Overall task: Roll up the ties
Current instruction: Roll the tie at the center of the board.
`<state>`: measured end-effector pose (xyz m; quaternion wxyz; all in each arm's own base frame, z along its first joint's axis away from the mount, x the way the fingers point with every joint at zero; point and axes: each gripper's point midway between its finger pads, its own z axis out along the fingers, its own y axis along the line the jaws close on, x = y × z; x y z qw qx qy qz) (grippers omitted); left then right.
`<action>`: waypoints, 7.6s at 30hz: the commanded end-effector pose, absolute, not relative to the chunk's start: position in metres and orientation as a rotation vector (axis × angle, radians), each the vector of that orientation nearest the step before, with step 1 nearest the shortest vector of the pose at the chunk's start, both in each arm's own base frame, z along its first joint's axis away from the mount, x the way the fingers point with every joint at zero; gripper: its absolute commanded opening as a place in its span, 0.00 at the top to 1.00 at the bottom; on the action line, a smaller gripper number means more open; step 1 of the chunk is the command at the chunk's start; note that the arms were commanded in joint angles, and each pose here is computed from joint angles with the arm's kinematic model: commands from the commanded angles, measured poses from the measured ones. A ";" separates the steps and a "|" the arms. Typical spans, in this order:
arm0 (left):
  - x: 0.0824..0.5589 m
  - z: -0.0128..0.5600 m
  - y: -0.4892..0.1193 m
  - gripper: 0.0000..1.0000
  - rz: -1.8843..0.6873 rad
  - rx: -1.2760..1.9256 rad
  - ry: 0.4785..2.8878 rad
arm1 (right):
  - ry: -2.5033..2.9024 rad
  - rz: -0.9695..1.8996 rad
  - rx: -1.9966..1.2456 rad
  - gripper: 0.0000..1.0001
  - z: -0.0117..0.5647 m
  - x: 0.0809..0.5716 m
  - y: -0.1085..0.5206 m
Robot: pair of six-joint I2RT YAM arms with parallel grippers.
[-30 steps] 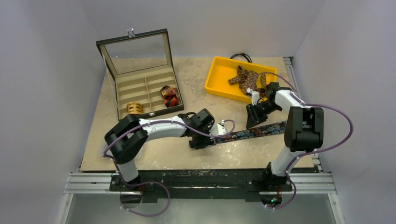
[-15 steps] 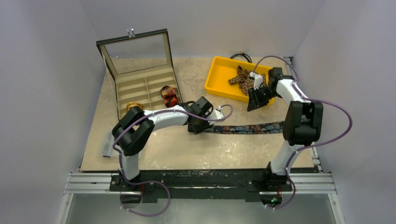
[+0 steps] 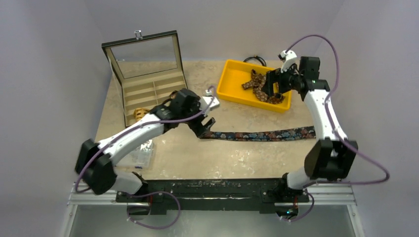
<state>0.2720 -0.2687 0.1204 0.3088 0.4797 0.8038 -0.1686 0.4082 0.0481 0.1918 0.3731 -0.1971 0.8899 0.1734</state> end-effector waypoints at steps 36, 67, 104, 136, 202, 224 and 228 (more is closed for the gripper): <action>0.286 0.074 -0.243 0.47 -1.031 0.207 2.418 | 2.470 1.080 -0.544 0.93 0.065 0.293 0.258; 0.288 0.094 -0.309 0.80 -1.343 0.279 2.390 | 2.537 1.107 -0.666 0.88 0.062 0.283 0.265; 0.297 0.115 -0.316 0.47 -1.251 0.596 2.262 | 2.641 1.155 -0.571 1.00 0.037 0.271 0.247; 0.264 0.048 -0.352 0.19 -0.733 1.553 1.542 | 2.663 1.246 -0.681 0.90 0.030 0.262 0.246; 0.253 0.018 -0.351 0.68 -0.757 1.527 1.731 | 2.716 1.155 -0.684 0.99 0.017 0.271 0.235; 0.256 0.002 -0.339 0.71 -0.671 1.558 1.835 | 2.685 1.382 -0.561 0.63 0.064 0.268 0.236; 0.256 0.002 -0.340 0.71 -0.670 1.558 1.835 | 2.711 1.366 -0.562 0.63 0.053 0.271 0.236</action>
